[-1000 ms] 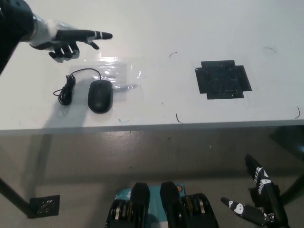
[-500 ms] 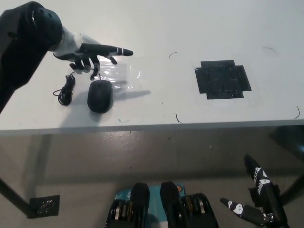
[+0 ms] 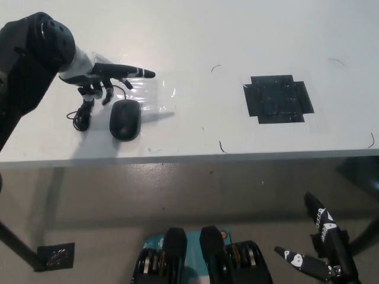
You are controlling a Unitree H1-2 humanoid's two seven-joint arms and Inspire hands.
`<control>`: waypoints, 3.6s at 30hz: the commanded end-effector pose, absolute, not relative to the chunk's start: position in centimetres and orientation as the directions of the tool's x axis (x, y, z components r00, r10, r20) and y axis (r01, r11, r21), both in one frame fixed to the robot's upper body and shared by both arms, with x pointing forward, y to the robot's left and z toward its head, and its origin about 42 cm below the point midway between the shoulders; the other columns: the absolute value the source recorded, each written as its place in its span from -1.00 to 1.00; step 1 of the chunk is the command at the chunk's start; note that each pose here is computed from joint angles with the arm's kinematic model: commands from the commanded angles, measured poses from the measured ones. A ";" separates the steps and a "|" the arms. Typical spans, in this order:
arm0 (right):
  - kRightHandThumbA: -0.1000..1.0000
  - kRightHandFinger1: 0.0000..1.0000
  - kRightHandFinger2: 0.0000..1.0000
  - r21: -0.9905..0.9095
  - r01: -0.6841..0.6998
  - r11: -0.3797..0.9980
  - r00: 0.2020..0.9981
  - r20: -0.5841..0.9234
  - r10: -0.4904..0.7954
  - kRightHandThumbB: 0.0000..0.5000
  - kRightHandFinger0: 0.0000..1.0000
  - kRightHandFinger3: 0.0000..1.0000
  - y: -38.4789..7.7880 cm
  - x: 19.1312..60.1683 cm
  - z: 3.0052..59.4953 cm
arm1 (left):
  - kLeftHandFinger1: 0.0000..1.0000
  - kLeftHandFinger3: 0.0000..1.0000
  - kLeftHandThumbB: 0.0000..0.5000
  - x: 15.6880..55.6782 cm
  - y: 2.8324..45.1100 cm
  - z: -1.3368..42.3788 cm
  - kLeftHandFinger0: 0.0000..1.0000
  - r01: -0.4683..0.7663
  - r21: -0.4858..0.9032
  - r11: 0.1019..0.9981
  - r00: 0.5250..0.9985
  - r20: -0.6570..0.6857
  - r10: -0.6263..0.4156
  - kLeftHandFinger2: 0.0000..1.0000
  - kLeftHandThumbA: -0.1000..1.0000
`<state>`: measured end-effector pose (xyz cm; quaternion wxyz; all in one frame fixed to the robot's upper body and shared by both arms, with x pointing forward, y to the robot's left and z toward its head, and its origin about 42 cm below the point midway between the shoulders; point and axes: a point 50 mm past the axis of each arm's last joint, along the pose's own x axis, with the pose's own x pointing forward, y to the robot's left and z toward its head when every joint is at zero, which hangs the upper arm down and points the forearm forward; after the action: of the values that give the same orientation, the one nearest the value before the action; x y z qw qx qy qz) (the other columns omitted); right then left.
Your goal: The robot uses left hand to click on the left button of the black mouse, which is placed on the left area of the table
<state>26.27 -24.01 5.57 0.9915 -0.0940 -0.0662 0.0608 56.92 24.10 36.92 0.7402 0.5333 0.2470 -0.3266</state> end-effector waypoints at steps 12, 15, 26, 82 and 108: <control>1.00 1.00 1.00 -0.198 -0.100 0.975 0.976 0.169 0.135 -0.52 1.00 1.00 -24.3 26.8 6.6 | -0.94 1.00 -0.07 57.8 25.6 41.1 -1.00 0.681 0.713 0.167 0.733 -0.657 -0.178 -0.48 1.00; 1.00 1.00 1.00 -0.202 -0.100 0.974 0.976 0.168 0.135 -0.56 1.00 1.00 -24.3 26.8 6.6 | -0.99 1.00 -0.07 57.9 25.5 40.7 -1.00 0.681 0.712 0.171 0.732 -0.658 -0.177 -0.52 1.00; 1.00 1.00 1.00 -0.191 -0.101 0.976 0.977 0.166 0.134 -0.58 1.00 1.00 -24.2 26.6 6.6 | -1.00 1.00 -0.20 57.9 25.4 39.4 -1.00 0.709 0.682 0.178 0.705 -0.686 -0.179 -0.73 1.00; 1.00 1.00 1.00 -0.191 -0.124 0.974 0.974 0.162 0.156 -0.47 1.00 1.00 -23.9 26.9 6.8 | -0.96 1.00 0.00 57.7 24.4 33.0 -1.00 0.765 0.637 0.094 0.644 -0.752 -0.142 -0.35 1.00; 1.00 1.00 1.00 -0.182 -0.117 0.976 0.980 0.137 0.142 -0.46 1.00 1.00 -24.3 25.9 5.5 | -1.00 1.00 0.23 34.9 31.9 53.9 -1.00 0.329 0.709 0.624 0.612 0.343 -0.712 -0.80 1.00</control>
<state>25.93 -24.01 5.00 0.9919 -0.0939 -0.0517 0.0686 53.19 24.84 40.73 0.8235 0.4633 0.0335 -0.3257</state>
